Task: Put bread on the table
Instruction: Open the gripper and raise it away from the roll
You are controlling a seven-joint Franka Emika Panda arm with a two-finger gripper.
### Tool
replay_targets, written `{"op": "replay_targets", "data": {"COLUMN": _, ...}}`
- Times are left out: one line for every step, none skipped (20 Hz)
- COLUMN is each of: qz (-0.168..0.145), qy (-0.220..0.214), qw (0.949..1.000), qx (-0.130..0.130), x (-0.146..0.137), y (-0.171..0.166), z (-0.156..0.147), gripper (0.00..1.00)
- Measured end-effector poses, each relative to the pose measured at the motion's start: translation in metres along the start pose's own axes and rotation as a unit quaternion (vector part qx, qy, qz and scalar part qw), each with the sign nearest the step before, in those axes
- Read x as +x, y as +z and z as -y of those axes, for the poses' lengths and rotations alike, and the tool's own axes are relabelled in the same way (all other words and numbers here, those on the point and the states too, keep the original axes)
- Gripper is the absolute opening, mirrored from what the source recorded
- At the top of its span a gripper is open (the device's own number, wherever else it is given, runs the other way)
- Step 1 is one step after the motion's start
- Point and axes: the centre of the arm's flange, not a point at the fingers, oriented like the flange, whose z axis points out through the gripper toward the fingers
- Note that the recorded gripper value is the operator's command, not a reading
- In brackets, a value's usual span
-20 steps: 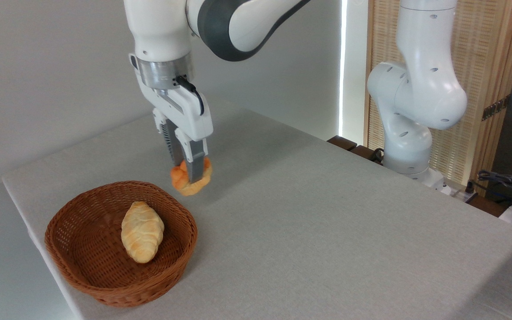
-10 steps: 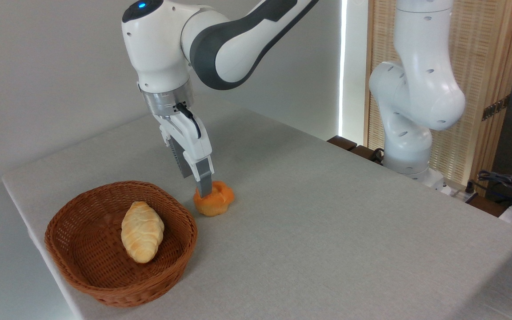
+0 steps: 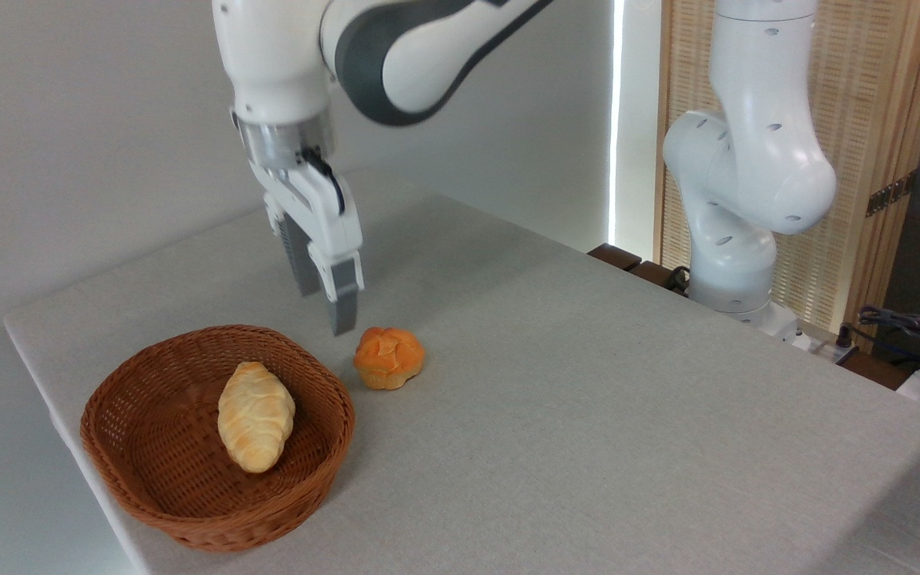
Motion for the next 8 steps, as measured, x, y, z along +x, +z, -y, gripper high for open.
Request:
{"op": "replay_targets", "data": {"qz": -0.009, "qy": -0.005, "qw": 0.9999, "qx": 0.007, "x": -0.002, "y": -0.013, "z": 0.006, "gripper": 1.0}}
{"op": "replay_targets", "data": {"qz": -0.014, "qy": -0.013, "qw": 0.9998, "qx": 0.011, "x": -0.006, "y": -0.025, "z": 0.014, "gripper": 1.0}}
{"op": "replay_targets", "data": {"qz": -0.013, "qy": -0.024, "qw": 0.9996, "qx": 0.011, "x": -0.014, "y": -0.034, "z": 0.024, "gripper": 1.0}}
{"op": "replay_targets", "data": {"qz": -0.007, "qy": -0.032, "qw": 0.9994, "qx": 0.012, "x": -0.022, "y": -0.042, "z": 0.034, "gripper": 1.0}}
{"op": "replay_targets", "data": {"qz": 0.001, "qy": -0.036, "qw": 0.9991, "qx": 0.02, "x": -0.03, "y": -0.046, "z": 0.043, "gripper": 1.0}}
{"op": "replay_targets", "data": {"qz": 0.011, "qy": -0.038, "qw": 0.9988, "qx": 0.031, "x": -0.035, "y": -0.049, "z": 0.049, "gripper": 1.0}}
{"op": "replay_targets", "data": {"qz": 0.016, "qy": -0.038, "qw": 0.9984, "qx": 0.039, "x": -0.038, "y": -0.051, "z": 0.053, "gripper": 1.0}}
{"op": "replay_targets", "data": {"qz": 0.019, "qy": -0.039, "qw": 0.9981, "qx": 0.045, "x": -0.041, "y": -0.052, "z": 0.056, "gripper": 1.0}}
